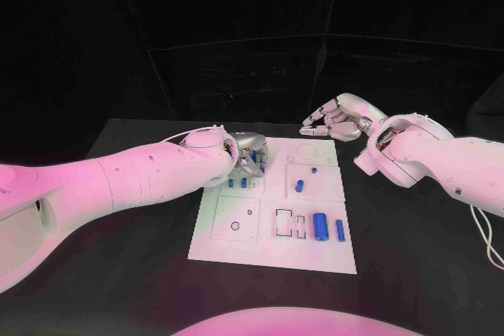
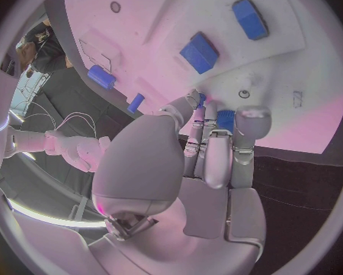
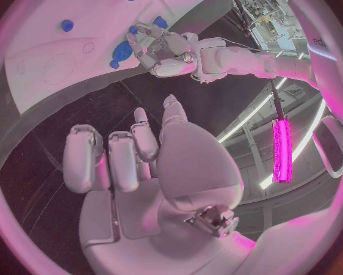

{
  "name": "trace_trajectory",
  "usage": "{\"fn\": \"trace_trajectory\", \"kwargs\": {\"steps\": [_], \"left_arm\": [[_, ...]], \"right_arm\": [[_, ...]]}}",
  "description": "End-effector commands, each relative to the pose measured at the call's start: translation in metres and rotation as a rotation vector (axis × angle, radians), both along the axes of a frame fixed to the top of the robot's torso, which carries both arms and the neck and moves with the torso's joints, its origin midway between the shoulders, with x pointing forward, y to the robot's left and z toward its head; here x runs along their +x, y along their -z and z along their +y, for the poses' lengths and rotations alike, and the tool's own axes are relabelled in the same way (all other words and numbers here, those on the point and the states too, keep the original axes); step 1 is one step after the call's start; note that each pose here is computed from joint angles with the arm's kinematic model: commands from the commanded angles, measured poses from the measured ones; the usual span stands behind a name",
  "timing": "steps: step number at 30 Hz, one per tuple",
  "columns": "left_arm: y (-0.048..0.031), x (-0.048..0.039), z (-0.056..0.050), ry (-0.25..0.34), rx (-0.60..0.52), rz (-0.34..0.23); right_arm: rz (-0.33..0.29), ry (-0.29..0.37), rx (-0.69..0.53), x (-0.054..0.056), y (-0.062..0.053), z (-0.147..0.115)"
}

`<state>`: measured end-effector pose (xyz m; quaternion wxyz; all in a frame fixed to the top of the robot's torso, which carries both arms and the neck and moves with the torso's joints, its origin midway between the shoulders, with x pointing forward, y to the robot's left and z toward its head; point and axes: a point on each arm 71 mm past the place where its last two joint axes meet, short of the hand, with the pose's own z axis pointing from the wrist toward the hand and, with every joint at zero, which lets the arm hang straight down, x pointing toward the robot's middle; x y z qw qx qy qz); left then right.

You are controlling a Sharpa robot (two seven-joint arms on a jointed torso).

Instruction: Assemble the parts on the task board

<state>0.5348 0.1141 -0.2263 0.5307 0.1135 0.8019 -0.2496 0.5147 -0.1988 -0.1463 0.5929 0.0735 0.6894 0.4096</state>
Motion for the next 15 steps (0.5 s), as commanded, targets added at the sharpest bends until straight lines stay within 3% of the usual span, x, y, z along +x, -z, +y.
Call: {"fn": "trace_trajectory", "kwargs": {"steps": [1, 15], "left_arm": [[0.0037, -0.0007, 0.0007, -0.025, 0.022, 0.009], [-0.0025, -0.0036, 0.0031, -0.045, -0.081, -0.042]], "right_arm": [[-0.002, -0.010, 0.003, -0.0002, -0.0013, 0.0014], [-0.003, -0.010, 0.003, -0.0001, -0.0013, 0.0017]]}}
